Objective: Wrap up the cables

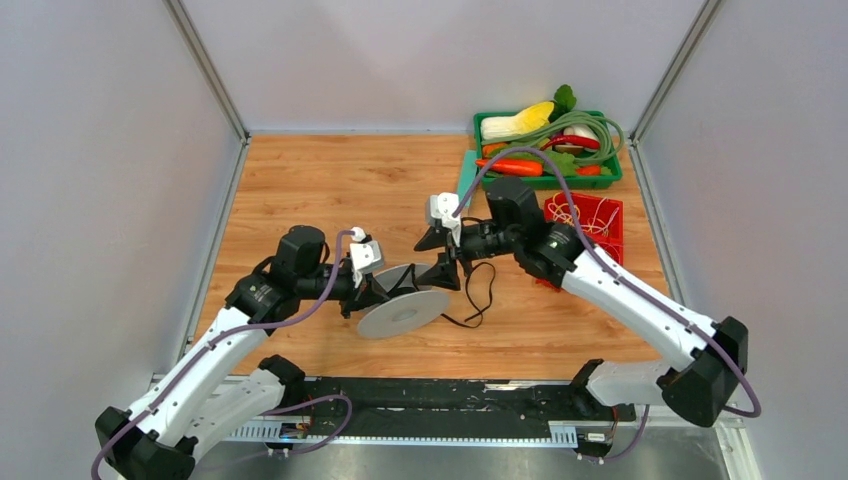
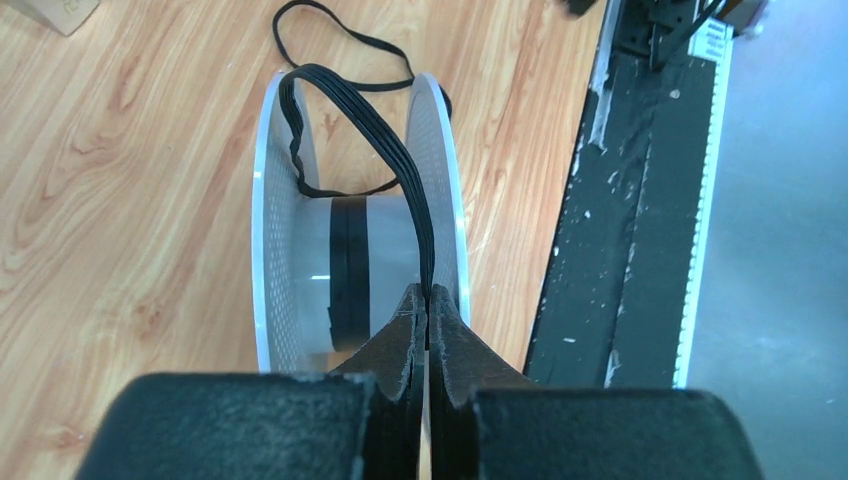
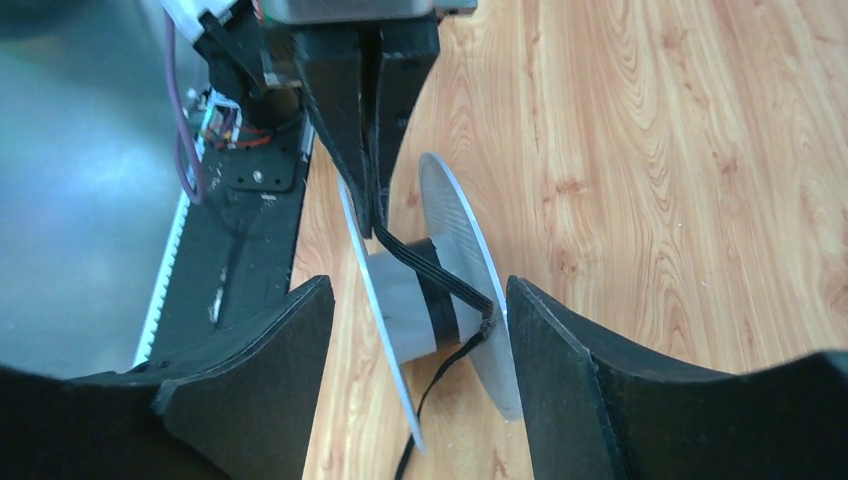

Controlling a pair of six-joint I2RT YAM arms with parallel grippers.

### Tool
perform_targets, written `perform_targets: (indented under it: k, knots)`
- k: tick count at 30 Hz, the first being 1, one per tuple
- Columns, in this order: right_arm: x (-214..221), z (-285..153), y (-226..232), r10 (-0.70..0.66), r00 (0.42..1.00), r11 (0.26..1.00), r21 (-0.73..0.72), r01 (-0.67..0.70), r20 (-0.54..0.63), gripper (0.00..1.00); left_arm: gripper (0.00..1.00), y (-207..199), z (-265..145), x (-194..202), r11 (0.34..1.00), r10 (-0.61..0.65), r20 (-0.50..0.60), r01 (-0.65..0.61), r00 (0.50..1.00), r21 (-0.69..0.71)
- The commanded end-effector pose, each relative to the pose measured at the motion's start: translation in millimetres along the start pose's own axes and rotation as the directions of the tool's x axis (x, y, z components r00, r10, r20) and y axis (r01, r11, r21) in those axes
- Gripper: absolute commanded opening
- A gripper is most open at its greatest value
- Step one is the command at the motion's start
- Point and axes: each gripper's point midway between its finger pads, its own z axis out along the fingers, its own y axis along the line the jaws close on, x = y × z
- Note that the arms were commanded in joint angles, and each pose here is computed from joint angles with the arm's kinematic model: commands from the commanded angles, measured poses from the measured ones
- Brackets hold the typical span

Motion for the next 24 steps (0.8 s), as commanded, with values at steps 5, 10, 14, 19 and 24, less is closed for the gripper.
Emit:
perform_targets:
  k: [5,10,14,19,24]
  knots:
    - [-5.8,20.1,-1.9,-0.238,0.971,0.965,-0.110,0.239,0.021,0.64,0.00,0.9,-6.0,-9.3,0.983,0.183,-0.016,-0.182,0.983,0.034]
    - [0.8,30.6,-2.5,-0.279,0.960,0.950,-0.145,0.277,0.001,0.58,0.00,2.7,-4.7,-11.2,0.975,0.220,-0.003,-0.220,0.976,0.035]
    - [12.5,35.2,1.4,-0.325,0.945,0.929,-0.198,0.312,-0.036,0.53,0.00,3.2,-4.5,-12.1,0.972,0.232,-0.005,-0.232,0.973,0.040]
    - [35.2,38.7,1.4,-0.331,0.936,0.921,-0.256,0.294,-0.117,0.49,0.00,3.4,-4.1,-14.7,0.968,0.247,0.006,-0.247,0.969,0.041]
    - [46.7,38.7,1.9,-0.328,0.931,0.917,-0.288,0.274,-0.159,0.35,0.00,3.6,-6.0,-15.1,0.965,0.260,0.006,-0.260,0.966,0.032]
